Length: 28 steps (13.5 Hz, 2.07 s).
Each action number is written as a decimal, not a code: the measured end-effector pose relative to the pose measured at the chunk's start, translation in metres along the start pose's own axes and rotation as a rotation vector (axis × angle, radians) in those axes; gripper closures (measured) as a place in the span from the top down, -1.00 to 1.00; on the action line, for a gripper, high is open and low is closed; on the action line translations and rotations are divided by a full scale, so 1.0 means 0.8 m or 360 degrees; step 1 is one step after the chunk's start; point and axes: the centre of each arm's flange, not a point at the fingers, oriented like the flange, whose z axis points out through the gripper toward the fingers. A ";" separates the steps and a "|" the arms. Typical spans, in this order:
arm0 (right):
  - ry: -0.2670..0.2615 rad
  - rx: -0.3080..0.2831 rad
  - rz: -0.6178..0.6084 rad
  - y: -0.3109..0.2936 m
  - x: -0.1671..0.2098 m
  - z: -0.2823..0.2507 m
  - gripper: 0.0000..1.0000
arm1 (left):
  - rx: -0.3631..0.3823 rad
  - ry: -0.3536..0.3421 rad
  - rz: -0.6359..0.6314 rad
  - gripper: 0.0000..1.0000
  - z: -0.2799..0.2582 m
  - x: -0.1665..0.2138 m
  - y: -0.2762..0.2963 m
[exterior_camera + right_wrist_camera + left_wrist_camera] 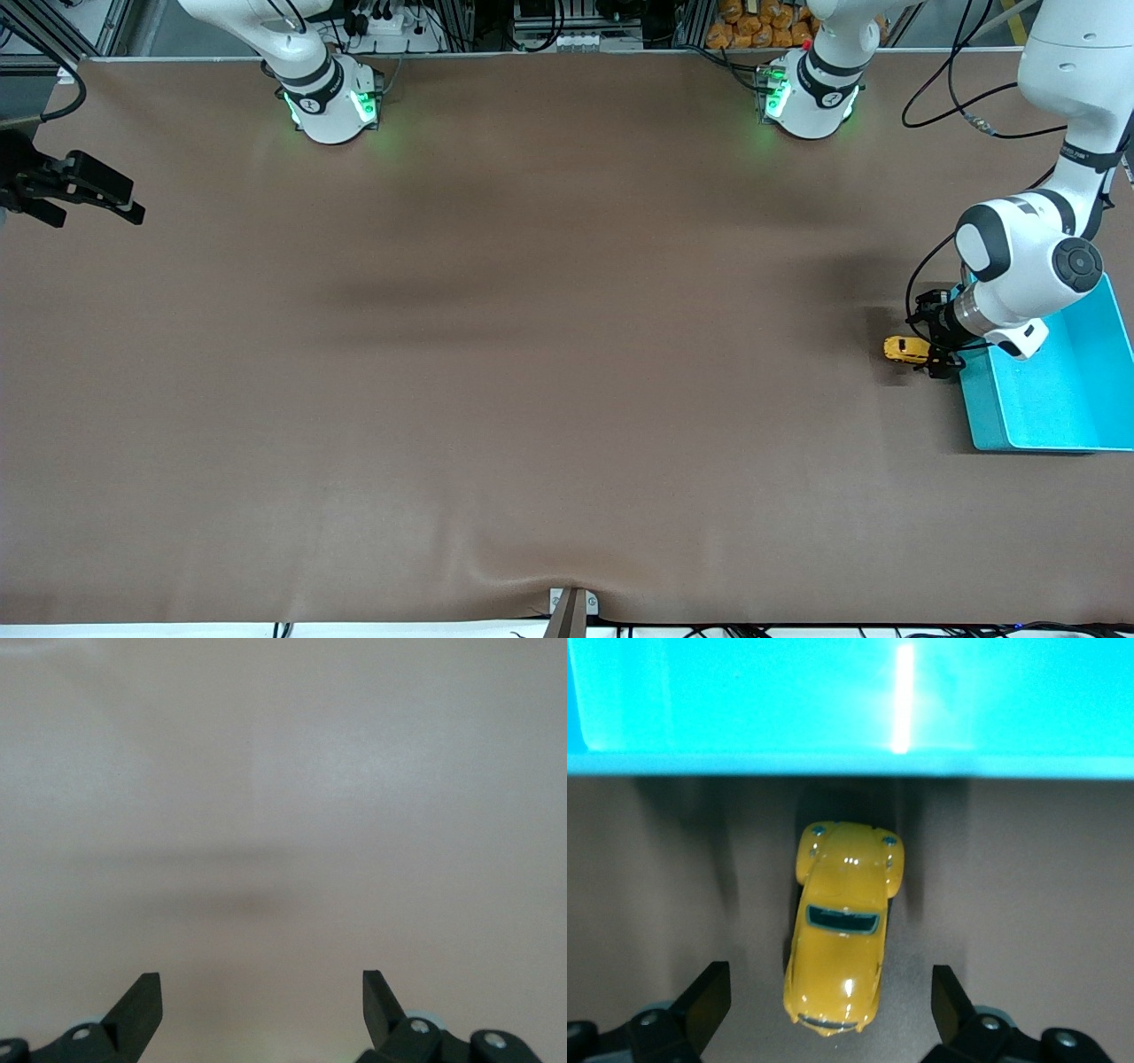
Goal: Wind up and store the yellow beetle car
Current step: 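Close the left gripper on the yellow car and lift it, then carry the held car with the left gripper over the blue bin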
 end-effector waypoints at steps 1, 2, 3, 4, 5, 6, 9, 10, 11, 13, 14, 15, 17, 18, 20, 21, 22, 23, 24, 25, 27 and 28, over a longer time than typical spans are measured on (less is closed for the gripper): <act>0.0008 0.0000 0.0005 0.001 0.000 -0.001 1.00 | 0.0004 -0.0001 -0.0002 0.82 0.003 0.001 0.001; 0.0013 0.0000 0.0010 0.002 -0.001 -0.003 1.00 | 0.0007 -0.0002 -0.0003 0.63 0.006 0.002 0.002; 0.0016 -0.0001 0.0018 0.004 -0.001 -0.004 1.00 | 0.0009 -0.0003 -0.0003 0.38 0.009 0.002 0.002; 0.0018 0.0000 0.0023 0.005 -0.002 -0.005 1.00 | 0.0011 -0.0003 -0.0003 0.15 0.010 0.002 0.002; 0.0019 -0.0001 0.0025 0.006 -0.002 -0.005 1.00 | 0.0008 -0.0002 -0.0002 -0.03 0.009 0.002 0.003; 0.0019 -0.0002 0.0026 0.007 -0.002 -0.005 1.00 | 0.0002 -0.0001 -0.0001 -0.08 0.008 0.002 0.004; 0.0010 -0.0049 0.0033 0.011 -0.003 -0.005 1.00 | -0.0023 0.0015 0.0075 -0.08 -0.011 -0.009 0.015; 0.0008 -0.0055 0.0033 0.011 -0.003 -0.004 1.00 | -0.0017 0.0017 0.0137 -0.08 -0.027 -0.022 0.020; 0.0008 -0.0058 0.0033 0.011 -0.003 -0.004 1.00 | -0.0018 0.0016 0.0207 -0.08 -0.048 -0.041 0.026; 0.0004 -0.0061 0.0035 0.012 -0.003 -0.004 1.00 | -0.0052 0.0027 0.0353 -0.08 -0.100 -0.077 0.033; 0.0001 -0.0062 0.0039 0.014 -0.003 -0.003 1.00 | -0.0068 0.0037 0.0429 -0.08 -0.126 -0.089 0.033; -0.0001 -0.0062 0.0043 0.015 -0.003 -0.003 1.00 | -0.0081 0.0051 0.0512 -0.08 -0.149 -0.095 0.032; -0.0001 -0.0062 0.0045 0.016 -0.003 -0.002 1.00 | -0.0067 0.0069 0.0695 -0.08 -0.190 -0.097 0.029; -0.0001 -0.0062 0.0043 0.015 -0.003 -0.002 1.00 | -0.0042 0.0069 0.0793 -0.08 -0.208 -0.094 0.031; -0.0002 -0.0062 0.0041 0.014 -0.003 -0.002 1.00 | -0.0011 0.0072 0.1000 -0.08 -0.238 -0.082 0.039; -0.0002 -0.0062 0.0040 0.014 -0.003 -0.002 1.00 | 0.0000 0.0087 0.1106 -0.08 -0.247 -0.073 0.041; -0.0002 -0.0062 0.0038 0.013 -0.003 -0.002 1.00 | 0.0021 0.0123 0.1227 -0.08 -0.253 -0.060 0.042; -0.0002 -0.0062 0.0037 0.012 -0.003 -0.002 1.00 | 0.0044 0.0156 0.1343 -0.08 -0.255 -0.046 0.041; -0.0002 -0.0062 0.0035 0.012 -0.003 -0.002 1.00 | 0.0069 0.0182 0.1466 -0.08 -0.256 -0.031 0.040; -0.0002 -0.0062 0.0034 0.011 -0.003 -0.002 1.00 | 0.0092 0.0204 0.1586 -0.08 -0.257 -0.015 0.039; -0.0002 -0.0062 0.0029 0.009 -0.003 -0.002 1.00 | 0.0135 0.0247 0.1797 -0.08 -0.262 0.020 0.038; -0.0002 -0.0062 0.0026 0.008 -0.003 -0.002 1.00 | 0.0156 0.0262 0.1900 -0.08 -0.265 0.041 0.038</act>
